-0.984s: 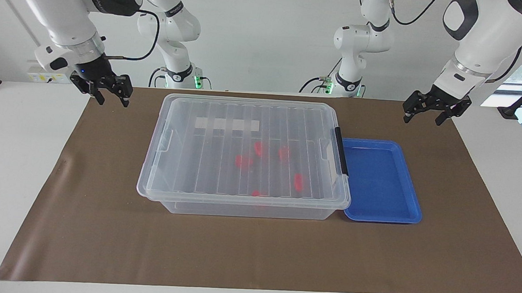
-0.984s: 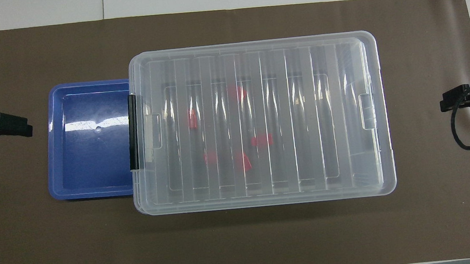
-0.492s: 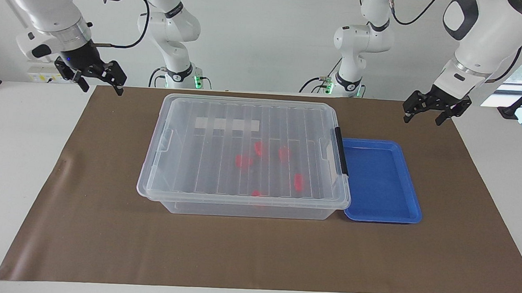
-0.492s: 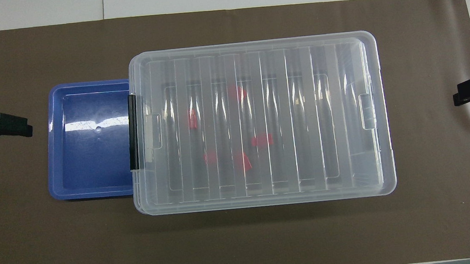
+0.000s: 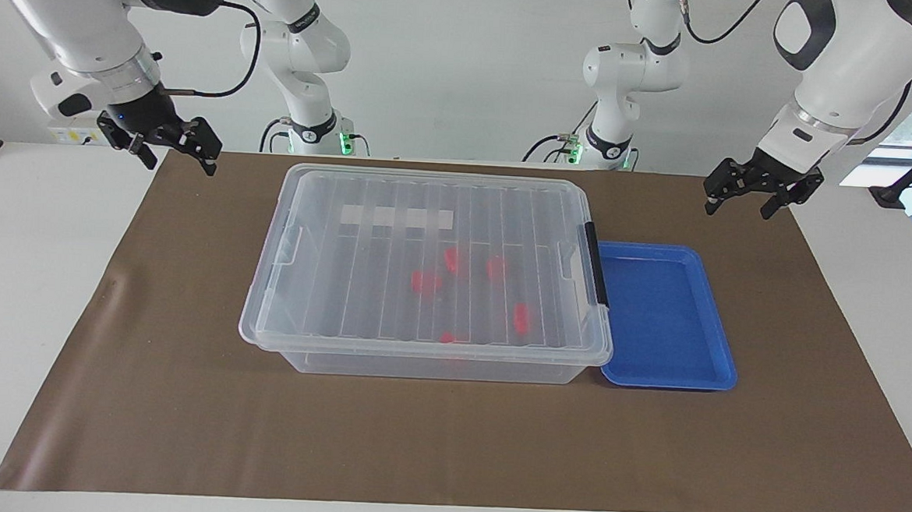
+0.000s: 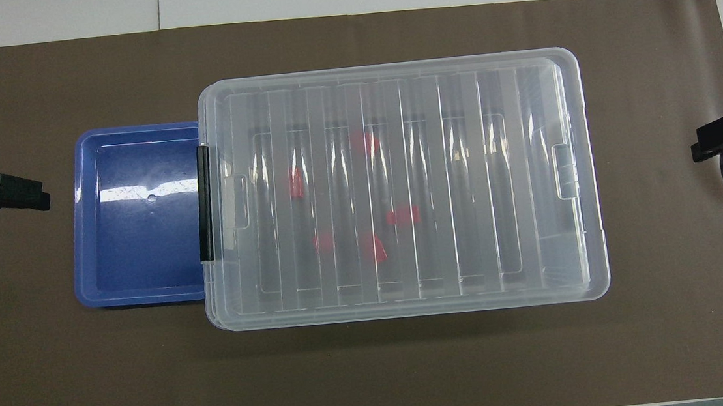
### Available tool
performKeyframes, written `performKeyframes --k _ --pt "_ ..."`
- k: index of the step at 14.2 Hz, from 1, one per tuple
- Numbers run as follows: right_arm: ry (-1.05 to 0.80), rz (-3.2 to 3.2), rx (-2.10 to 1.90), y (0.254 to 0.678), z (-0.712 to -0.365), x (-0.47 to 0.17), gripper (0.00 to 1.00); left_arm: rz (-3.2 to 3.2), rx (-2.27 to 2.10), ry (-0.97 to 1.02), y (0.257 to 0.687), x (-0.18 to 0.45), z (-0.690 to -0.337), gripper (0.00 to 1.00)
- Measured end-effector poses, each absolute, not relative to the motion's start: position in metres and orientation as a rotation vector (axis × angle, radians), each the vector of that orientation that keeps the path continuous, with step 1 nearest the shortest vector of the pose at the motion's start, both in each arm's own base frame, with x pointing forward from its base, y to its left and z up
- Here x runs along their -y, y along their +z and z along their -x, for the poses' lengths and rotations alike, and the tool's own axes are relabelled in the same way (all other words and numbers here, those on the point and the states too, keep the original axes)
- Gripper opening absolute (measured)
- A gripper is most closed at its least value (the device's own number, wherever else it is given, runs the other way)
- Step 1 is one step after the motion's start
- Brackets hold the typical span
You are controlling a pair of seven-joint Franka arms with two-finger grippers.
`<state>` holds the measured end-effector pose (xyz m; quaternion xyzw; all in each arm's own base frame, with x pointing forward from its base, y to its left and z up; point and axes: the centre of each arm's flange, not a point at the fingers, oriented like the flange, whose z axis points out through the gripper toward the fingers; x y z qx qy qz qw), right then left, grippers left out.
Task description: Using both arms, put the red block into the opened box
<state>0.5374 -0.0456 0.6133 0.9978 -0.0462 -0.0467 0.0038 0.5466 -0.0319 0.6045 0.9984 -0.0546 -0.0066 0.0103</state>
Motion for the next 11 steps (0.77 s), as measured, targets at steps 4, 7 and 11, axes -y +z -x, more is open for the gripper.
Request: performKeyframes --k 4,7,11 --pt "-0.161 -3.127 0.141 0.6086 -0.5382 0.0444 1.00 -3.116 0.170 -0.021 0.6045 0.0319 -0.5466 1.00" --pt "-0.169 -3.126 0.141 0.6064 -0.5380 0.0444 1.00 -3.116 0.170 -0.021 0.6045 0.0319 -0.5466 1.00" --pt "-0.169 -3.126 0.140 0.6062 -0.5380 0.0441 1.00 -3.116 0.170 -0.021 0.6045 0.0319 -0.5466 1.00"
